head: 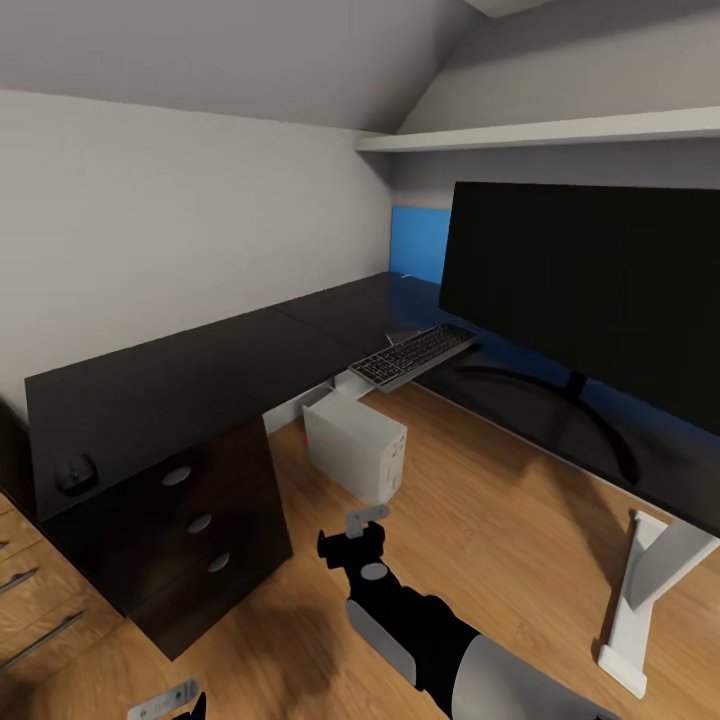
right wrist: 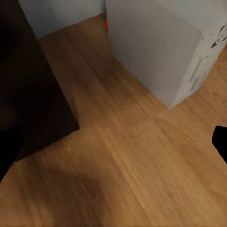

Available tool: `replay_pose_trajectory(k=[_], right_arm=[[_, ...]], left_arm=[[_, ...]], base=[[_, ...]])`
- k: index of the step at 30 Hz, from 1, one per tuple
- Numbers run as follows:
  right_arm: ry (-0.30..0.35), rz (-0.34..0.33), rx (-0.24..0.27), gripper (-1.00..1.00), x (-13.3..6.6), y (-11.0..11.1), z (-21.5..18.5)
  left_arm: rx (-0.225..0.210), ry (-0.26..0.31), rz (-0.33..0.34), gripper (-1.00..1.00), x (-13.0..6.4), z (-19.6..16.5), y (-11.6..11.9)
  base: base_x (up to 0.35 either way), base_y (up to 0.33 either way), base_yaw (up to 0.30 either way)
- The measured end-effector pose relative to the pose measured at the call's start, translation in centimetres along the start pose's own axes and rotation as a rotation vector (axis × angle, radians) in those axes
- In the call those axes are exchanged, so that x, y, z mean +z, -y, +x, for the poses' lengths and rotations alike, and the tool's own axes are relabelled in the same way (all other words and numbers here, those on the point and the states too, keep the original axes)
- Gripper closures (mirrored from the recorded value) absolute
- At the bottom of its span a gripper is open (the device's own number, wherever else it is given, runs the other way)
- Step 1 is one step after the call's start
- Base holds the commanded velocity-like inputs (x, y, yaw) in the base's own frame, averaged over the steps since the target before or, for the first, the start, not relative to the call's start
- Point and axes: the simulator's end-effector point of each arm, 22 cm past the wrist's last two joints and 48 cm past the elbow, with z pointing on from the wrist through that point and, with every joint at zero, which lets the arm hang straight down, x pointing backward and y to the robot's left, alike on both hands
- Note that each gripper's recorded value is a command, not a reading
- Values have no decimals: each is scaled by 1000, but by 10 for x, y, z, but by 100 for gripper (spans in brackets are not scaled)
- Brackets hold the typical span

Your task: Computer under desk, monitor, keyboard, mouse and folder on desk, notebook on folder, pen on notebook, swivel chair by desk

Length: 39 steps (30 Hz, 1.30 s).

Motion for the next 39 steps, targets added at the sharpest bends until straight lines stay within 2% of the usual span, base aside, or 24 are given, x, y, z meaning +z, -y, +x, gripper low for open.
replay_pose_trajectory(k=[7,8,9,22,32,39], right_arm=[[19,-40,3,-100,-7,-17,-14],[49,-82,1,-100,-14,-35,-27],[51,-84,2,-100,-15,-36,-28],[42,-88,3,-100,-12,-37,-23],[45,-90,8,-100,-12,-37,-24],[43,-90,7,-100,-12,-37,-23]], left_arm=[[-1,-1,0,-100,0,0,-1],[-3,-4,-5,-100,1,1,-3],[-3,-4,-6,-100,1,1,-4],[8,-46,-27,-100,3,21,-12],[9,-52,-31,-100,4,24,-14],[10,-54,-31,-100,4,24,-14]], base=[[0,-10,13],[0,-144,137],[0,-176,153],[0,-293,193],[0,-302,17],[0,-106,1]])
